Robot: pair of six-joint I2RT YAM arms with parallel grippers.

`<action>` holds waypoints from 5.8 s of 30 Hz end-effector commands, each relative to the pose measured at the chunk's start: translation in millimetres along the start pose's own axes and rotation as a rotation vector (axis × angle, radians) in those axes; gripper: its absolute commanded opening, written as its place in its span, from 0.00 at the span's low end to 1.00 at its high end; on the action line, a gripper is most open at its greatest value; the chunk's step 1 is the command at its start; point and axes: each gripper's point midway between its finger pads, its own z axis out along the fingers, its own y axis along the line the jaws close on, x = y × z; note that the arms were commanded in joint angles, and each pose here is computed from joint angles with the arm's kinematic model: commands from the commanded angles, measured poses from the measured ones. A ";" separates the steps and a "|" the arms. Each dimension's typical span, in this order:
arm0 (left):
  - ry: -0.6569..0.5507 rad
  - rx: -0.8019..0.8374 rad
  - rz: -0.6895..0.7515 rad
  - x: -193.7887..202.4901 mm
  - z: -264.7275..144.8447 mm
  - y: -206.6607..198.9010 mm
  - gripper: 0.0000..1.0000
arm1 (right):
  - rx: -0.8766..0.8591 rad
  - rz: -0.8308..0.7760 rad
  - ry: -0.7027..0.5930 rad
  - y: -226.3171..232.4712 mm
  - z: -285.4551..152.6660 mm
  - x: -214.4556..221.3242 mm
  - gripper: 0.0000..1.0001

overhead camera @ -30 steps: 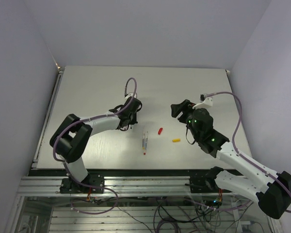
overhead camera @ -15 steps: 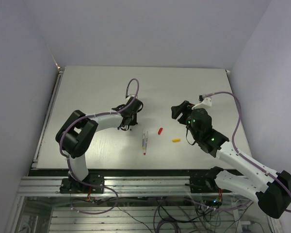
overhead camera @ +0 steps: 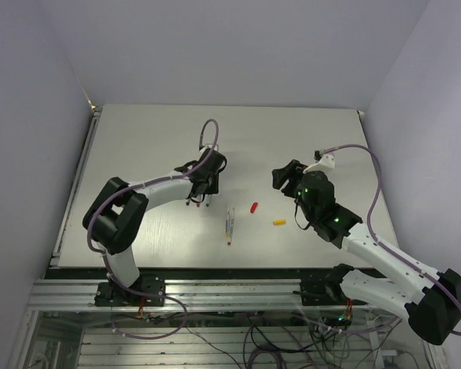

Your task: Insert the pens into the pen caps

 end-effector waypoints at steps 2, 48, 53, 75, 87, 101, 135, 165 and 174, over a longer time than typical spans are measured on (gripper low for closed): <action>-0.100 0.085 -0.034 -42.5 -38.8 -12.8 0.45 | 0.079 -0.014 0.009 -9.5 0.9 -4.5 0.58; 0.106 0.103 0.159 90.9 -52.2 -68.8 0.42 | 0.307 0.010 0.257 -76.3 -22.4 75.4 0.51; 0.119 0.097 0.170 96.8 -49.5 -67.7 0.42 | 0.305 0.017 0.257 -75.4 -22.6 75.4 0.51; 0.313 -0.135 0.278 163.2 -49.9 6.0 0.30 | 0.293 0.090 0.283 -72.6 -31.3 80.1 0.49; 0.344 -0.074 0.261 178.0 -51.9 2.0 0.07 | 0.366 0.116 0.384 -85.8 -44.1 104.4 0.45; 0.011 0.022 0.194 65.5 -117.9 -17.1 0.07 | 0.418 0.158 0.506 -94.4 -48.8 153.3 0.52; -0.043 0.210 0.288 66.5 -142.6 -24.2 0.07 | 0.695 0.210 0.542 -97.6 -24.2 170.4 0.58; -0.008 0.198 0.324 80.5 -134.0 -17.9 0.07 | 0.870 0.309 0.518 -122.3 -25.1 191.1 0.47; -0.033 0.197 0.312 73.9 -140.2 -15.9 0.07 | 0.927 0.261 0.621 -130.0 -40.0 205.4 0.33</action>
